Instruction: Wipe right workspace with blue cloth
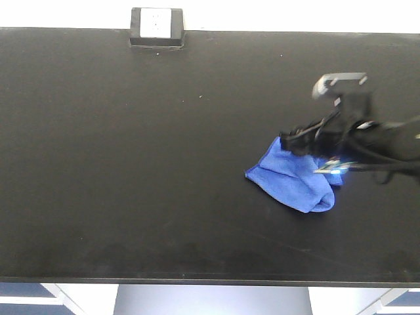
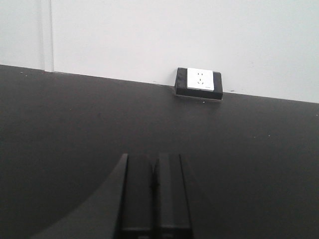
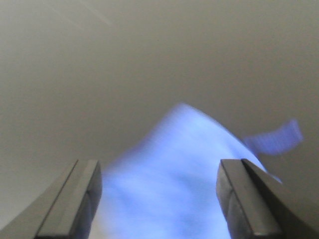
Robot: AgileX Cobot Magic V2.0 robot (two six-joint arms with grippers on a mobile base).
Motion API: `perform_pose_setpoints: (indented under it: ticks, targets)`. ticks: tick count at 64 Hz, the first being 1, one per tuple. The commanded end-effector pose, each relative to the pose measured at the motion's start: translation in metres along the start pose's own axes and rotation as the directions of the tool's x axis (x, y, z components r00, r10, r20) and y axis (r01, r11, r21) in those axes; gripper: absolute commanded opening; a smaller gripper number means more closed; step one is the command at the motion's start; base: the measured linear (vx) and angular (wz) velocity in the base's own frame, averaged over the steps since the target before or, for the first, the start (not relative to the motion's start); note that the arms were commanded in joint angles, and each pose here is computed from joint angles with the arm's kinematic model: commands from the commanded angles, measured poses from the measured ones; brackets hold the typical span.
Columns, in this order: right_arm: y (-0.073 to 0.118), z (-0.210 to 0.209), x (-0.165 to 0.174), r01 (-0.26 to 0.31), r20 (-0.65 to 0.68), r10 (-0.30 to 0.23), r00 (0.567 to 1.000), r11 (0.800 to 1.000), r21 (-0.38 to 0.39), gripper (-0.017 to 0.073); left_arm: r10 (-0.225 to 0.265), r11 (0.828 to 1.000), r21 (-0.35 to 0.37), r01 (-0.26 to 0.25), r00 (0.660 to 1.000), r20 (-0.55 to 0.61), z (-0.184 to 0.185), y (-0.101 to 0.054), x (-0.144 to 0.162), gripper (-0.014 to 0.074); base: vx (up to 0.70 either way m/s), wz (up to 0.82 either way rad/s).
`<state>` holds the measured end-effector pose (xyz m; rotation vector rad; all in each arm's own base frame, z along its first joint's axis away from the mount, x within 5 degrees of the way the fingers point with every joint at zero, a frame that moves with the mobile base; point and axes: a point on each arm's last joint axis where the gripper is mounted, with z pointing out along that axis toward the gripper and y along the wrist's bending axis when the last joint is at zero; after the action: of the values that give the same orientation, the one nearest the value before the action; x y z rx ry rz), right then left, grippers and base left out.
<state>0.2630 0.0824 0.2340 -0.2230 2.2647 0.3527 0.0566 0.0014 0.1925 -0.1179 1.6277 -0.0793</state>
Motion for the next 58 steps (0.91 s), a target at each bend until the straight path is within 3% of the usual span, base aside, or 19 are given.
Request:
perform_pose_setpoints:
  ticks: [1, 19, 43, 46, 52, 58]
  targets:
    - [0.014, -0.045, -0.022, 0.047, 0.127, -0.039, 0.991, 0.997, -0.066, 0.0541, -0.015, 1.000, 0.015, 0.014, 0.998, 0.064, 0.000, 0.000, 0.002, -0.0006, 0.00, 0.00]
    - [0.034, -0.126, -0.026, 0.135, 0.302, -0.080, 0.950, 0.977, -0.166, 0.0541, -0.015, 1.000, 0.015, 0.014, 0.998, 0.064, 0.000, 0.000, 0.002, -0.0006, 0.00, 0.00]
    - [0.032, -0.174, -0.034, 0.146, 0.538, -0.084, 0.839, 0.987, -0.074, 0.0524, -0.015, 1.000, 0.015, 0.014, 0.998, 0.064, 0.000, 0.000, 0.002, -0.0006, 0.00, 0.00]
    - [0.031, -0.176, -0.033, 0.151, 0.554, -0.098, 0.827, 0.987, -0.051, 0.0494, -0.015, 1.000, 0.015, 0.014, 0.998, 0.064, 0.000, 0.000, 0.002, -0.0006, 0.00, 0.00]
    - [0.027, -0.179, -0.023, 0.204, 0.546, -0.184, 0.817, 0.979, 0.025, 0.0378, -0.015, 1.000, 0.015, 0.014, 0.998, 0.064, 0.000, 0.000, 0.002, -0.0006, 0.00, 0.00]
    - [0.021, -0.181, -0.004, 0.219, 0.514, -0.232, 0.826, 0.972, 0.086, 0.0200, -0.015, 1.000, 0.015, 0.014, 0.998, 0.064, 0.000, 0.000, 0.002, -0.0006, 0.00, 0.00]
